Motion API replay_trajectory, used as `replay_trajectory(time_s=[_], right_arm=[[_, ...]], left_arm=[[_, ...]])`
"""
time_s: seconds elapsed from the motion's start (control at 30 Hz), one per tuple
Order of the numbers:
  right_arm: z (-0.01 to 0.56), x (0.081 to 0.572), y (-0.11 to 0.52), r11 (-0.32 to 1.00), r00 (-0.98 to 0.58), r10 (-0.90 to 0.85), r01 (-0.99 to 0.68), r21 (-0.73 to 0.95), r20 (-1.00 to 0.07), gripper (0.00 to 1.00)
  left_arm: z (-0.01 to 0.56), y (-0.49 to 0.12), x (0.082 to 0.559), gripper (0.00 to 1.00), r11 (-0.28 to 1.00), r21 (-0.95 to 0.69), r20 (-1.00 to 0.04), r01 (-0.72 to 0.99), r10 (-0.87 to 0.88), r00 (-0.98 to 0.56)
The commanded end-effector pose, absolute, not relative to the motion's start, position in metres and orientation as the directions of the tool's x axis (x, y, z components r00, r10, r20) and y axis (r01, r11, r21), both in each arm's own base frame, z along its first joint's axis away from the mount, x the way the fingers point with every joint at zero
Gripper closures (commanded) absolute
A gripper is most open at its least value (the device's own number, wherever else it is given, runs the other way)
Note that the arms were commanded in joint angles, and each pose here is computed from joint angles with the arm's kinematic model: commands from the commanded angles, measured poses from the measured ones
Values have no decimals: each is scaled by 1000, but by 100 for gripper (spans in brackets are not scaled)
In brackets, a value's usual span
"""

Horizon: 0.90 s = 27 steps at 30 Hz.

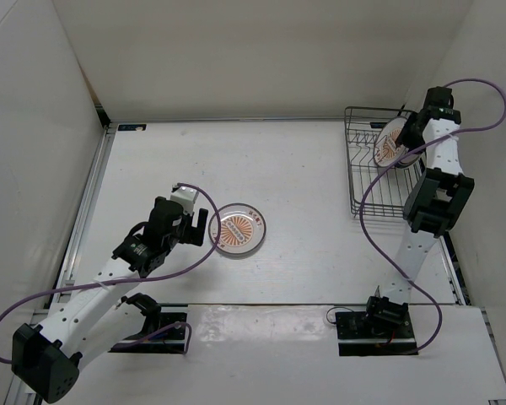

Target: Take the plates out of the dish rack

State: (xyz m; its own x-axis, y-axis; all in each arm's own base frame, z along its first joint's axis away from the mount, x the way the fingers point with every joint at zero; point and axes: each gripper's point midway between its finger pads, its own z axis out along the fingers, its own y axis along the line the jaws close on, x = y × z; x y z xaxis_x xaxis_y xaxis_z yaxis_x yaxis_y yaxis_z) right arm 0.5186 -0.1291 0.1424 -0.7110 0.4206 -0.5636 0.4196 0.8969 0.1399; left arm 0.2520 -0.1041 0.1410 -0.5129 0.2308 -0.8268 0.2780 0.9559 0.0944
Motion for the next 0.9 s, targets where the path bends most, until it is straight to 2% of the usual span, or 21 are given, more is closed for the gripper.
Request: replay_trajectory(time_s=[0.0, 0.07, 0.1, 0.27, 0.53, 0.67, 0.77, 0.87], right_arm=[[153, 534, -136, 898, -674, 415, 413, 154, -612, 57], [148, 532, -136, 909, -689, 387, 398, 127, -613, 64], [149, 534, -138, 910, -683, 380, 398, 118, -624, 74], [154, 532, -145, 907, -678, 363, 414, 76, -639, 100], [188, 517, -144, 903, -651, 341, 427, 44, -678, 100], [228, 502, -139, 896, -609, 321, 444, 24, -725, 100], [246, 483, -131, 870, -595, 339, 493, 3, -729, 100], [291, 468, -133, 794, -505, 315, 604, -68, -803, 100]], left_arm=[[156, -107, 256, 0, 958, 84, -847, 275, 214, -487], [156, -106, 256, 0, 958, 86, -847, 273, 215, -486], [156, -106, 256, 0, 958, 90, -847, 274, 218, -485], [156, -107, 255, 0, 955, 89, -847, 283, 222, -483], [160, -108, 255, 0, 954, 87, -853, 287, 220, -473], [163, -109, 255, 0, 954, 76, -860, 289, 209, -466], [166, -109, 255, 0, 955, 71, -865, 289, 203, -459], [166, -109, 254, 0, 956, 66, -867, 288, 197, -458]])
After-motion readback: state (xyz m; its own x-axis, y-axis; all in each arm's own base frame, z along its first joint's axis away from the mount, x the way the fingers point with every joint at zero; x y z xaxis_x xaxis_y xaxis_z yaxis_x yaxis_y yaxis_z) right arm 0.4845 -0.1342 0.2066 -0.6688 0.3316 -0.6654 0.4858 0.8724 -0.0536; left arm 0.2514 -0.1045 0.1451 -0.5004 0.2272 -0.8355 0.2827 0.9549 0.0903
